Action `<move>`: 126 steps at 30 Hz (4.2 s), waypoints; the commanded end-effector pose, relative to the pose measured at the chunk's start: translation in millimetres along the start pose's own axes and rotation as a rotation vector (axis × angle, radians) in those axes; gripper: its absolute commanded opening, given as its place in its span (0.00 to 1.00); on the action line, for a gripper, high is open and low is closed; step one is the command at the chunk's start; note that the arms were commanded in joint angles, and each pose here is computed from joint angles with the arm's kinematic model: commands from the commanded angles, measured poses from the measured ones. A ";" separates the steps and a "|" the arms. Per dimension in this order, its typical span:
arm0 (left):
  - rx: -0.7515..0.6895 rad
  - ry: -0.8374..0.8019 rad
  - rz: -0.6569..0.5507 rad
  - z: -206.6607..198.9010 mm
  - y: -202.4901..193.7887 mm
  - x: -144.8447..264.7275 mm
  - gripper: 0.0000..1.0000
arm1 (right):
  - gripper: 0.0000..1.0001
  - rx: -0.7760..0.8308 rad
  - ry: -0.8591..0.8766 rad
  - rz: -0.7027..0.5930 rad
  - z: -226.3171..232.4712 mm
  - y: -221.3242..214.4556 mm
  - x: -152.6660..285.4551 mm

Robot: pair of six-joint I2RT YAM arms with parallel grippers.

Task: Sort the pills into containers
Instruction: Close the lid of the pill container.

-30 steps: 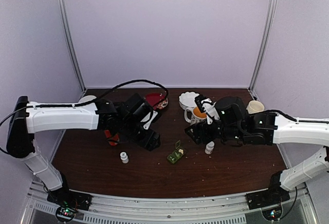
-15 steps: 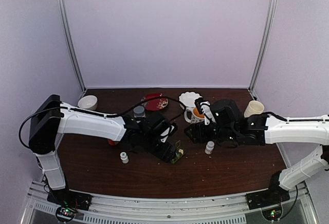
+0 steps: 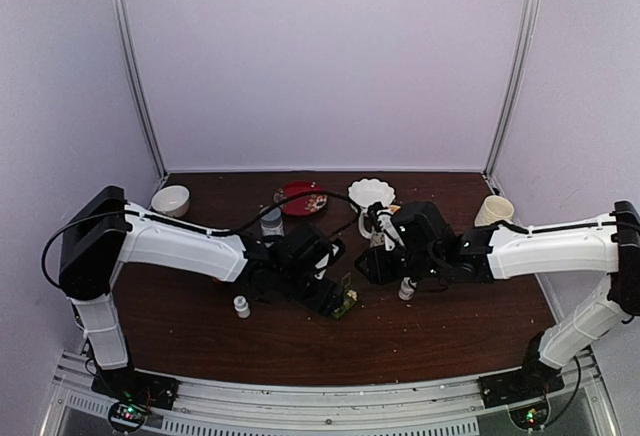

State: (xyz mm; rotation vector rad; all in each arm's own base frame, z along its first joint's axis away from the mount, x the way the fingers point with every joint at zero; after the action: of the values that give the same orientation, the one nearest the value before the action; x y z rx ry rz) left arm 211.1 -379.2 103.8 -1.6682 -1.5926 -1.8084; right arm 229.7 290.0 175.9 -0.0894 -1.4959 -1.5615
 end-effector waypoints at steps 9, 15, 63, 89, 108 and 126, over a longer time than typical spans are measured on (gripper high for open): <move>0.047 -0.025 -0.072 -1.8 6.8 -15.0 0.79 | 0.00 -0.048 0.052 -0.024 5.0 13.0 -21.7; 0.084 -0.033 -0.060 -0.5 0.6 -21.1 0.79 | 0.00 -0.048 0.053 0.009 3.1 12.0 -38.1; 0.161 -0.119 0.003 8.9 -14.3 -39.0 0.38 | 0.00 -0.065 0.111 0.074 -10.0 -23.5 -36.2; 0.179 -0.112 0.013 12.4 -15.4 -43.5 0.20 | 0.00 -0.082 0.058 0.190 -24.3 -62.7 -70.0; 0.218 -0.098 0.037 22.4 -17.4 -50.9 0.22 | 0.00 -0.013 0.020 0.082 -22.4 -29.1 -46.9; 0.215 -0.103 0.041 21.9 -18.3 -51.8 0.21 | 0.00 -0.024 -0.033 0.214 -36.4 -69.3 -70.5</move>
State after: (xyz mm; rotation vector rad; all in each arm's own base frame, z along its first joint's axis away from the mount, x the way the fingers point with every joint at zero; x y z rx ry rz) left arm 230.7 -394.9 79.6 -1.7455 -1.8500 -1.4892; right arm 247.8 296.8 90.6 -0.2037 -1.4497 -1.4295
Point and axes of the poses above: each gripper's point midway between its finger pads, its own x axis back along the fingers, its own z axis along the line the jaws close on, y = z × x, the point moved 6 cm from there along x, back along the fingers, and after that the axes turned 5 degrees about x, right-handed, at the moved point
